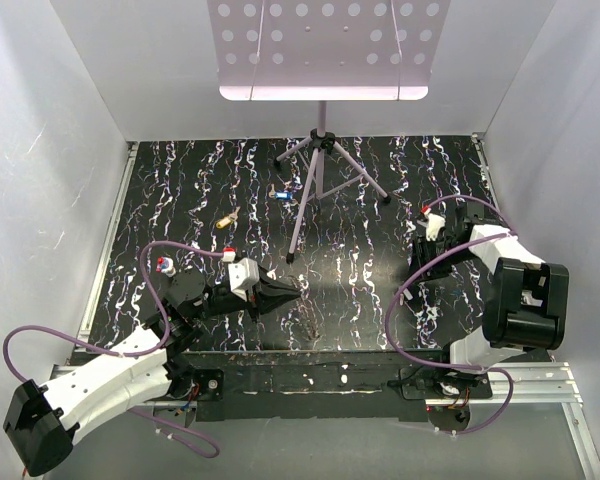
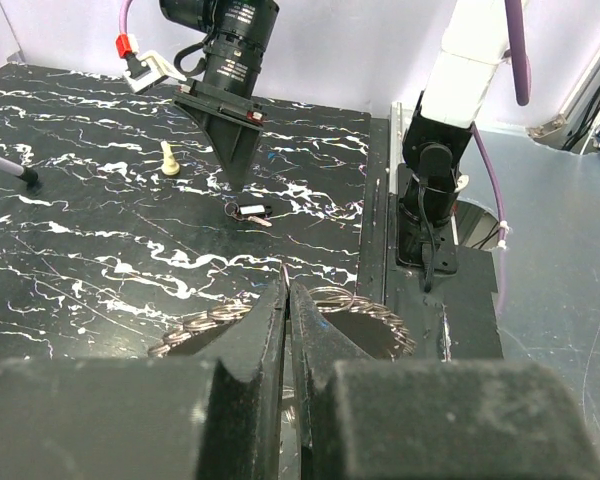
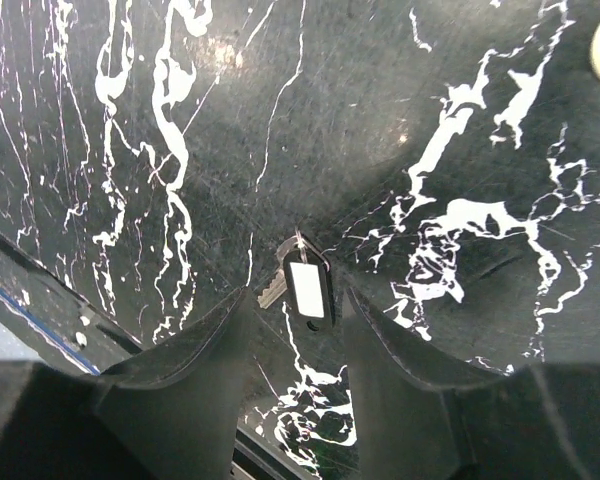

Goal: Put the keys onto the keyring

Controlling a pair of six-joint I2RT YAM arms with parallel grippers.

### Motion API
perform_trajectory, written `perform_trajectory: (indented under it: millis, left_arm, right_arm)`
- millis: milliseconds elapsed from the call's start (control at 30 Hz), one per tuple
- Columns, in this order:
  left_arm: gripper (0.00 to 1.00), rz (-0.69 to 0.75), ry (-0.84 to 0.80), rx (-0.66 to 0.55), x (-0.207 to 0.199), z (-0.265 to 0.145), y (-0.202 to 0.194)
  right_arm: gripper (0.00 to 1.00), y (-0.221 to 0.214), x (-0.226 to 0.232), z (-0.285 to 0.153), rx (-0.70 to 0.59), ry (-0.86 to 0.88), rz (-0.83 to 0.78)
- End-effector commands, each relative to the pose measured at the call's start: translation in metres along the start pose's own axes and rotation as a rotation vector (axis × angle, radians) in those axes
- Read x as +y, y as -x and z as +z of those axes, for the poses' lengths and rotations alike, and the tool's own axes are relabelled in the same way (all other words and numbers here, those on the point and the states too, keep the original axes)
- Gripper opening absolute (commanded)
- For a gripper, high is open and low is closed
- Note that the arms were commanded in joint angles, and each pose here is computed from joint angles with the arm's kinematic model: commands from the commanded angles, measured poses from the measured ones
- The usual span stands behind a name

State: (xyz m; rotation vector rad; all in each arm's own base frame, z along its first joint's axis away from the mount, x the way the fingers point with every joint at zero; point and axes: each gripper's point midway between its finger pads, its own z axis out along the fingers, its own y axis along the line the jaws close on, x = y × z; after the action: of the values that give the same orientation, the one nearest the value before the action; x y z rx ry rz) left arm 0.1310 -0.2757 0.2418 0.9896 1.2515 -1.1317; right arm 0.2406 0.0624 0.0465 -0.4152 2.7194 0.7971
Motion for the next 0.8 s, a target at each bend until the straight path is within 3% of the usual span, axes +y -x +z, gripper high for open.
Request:
perform_trajectory:
  millis: [0,500,767]
  left_arm:
    - [0.00,0.034,0.012,-0.050,0.003,0.002,0.014]
    - [0.00,0.020,0.025,-0.069,0.004,0.000,0.015]
    - [0.00,0.017,0.035,-0.079,0.003,-0.003,0.018]
  right_arm:
    - [0.49,0.022,-0.004,-0.004,-0.039,-0.030,0.013]
    - [0.41,0.034,0.006,0.001,-0.052,0.035,0.109]
    - [0.46,0.041,0.014,-0.022,-0.099,0.004,-0.072]
